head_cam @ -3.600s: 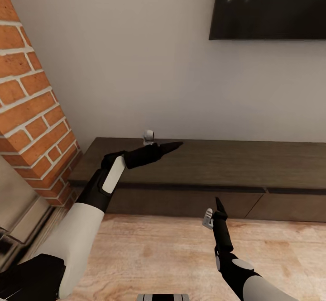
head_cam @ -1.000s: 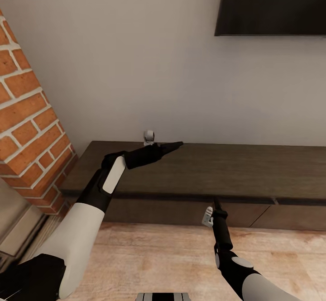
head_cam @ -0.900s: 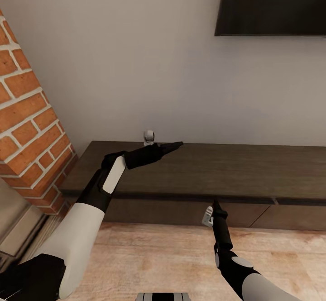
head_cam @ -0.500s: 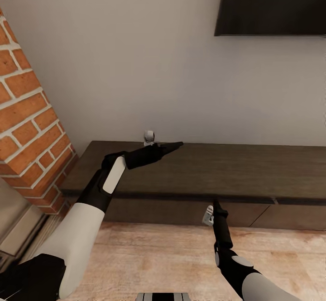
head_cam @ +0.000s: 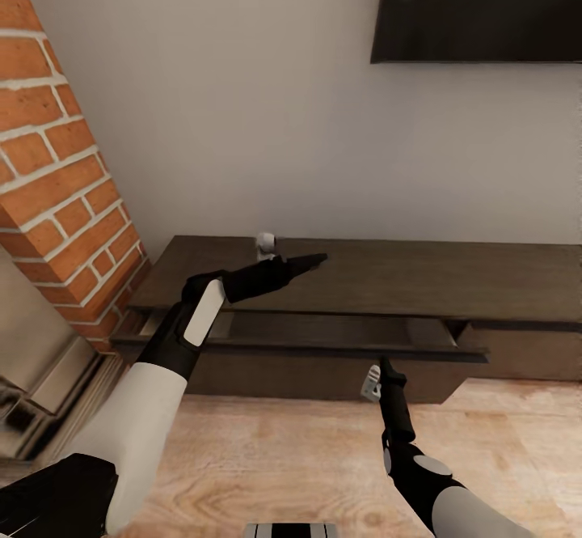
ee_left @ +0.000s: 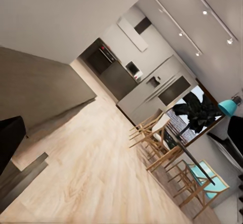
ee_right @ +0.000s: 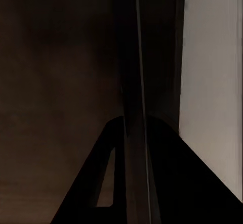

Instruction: Place each of the two pumpkins and all three candles from the living room inside a cabinet in the living room (use any cabinet), then make sure every cabinet is closed, and position the cauldron so it is next to a table in the living room.

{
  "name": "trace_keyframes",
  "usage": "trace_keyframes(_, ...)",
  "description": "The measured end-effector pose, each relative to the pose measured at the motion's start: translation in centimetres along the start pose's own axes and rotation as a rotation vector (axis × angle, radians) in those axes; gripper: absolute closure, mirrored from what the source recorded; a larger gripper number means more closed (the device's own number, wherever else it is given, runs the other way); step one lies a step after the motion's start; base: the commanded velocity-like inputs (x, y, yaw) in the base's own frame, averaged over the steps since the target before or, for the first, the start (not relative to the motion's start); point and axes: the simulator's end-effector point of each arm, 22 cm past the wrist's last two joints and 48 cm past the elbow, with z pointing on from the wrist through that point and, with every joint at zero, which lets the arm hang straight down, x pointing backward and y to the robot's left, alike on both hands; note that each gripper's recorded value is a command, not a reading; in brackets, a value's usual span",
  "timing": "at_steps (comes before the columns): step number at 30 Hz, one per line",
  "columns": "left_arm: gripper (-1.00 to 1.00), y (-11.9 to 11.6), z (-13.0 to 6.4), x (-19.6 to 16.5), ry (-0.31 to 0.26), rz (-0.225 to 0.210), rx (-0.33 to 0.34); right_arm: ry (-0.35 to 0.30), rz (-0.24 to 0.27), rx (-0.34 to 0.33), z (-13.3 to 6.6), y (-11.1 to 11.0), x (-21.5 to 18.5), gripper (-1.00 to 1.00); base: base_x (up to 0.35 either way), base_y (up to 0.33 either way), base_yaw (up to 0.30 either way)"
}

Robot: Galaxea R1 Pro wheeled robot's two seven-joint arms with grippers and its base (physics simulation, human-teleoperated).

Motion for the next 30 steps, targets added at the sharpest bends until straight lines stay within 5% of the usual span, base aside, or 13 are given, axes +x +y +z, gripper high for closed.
trace_keyframes(8, -1.00, -0.03, 0.03, 0.01, 0.000, 0.000, 0.001, -0.006, 0.002, 0.002, -0.06, 0.01, -0.13, 1.00, -0.333, 0.000, 0.000)
trace_keyframes(21, -1.00, 0.02, -0.01, 0.01, -0.001, -0.001, 0.000, -0.008, 0.006, 0.003, -0.10, 0.02, -0.14, 1.00, -0.011, 0.000, 0.000)
trace_keyframes(30, -1.00, -0.03, 0.00, 0.00, 0.000, 0.000, 0.002, -0.014, 0.001, 0.003, -0.10, 0.03, -0.30, 1.00, -0.258, 0.000, 0.000)
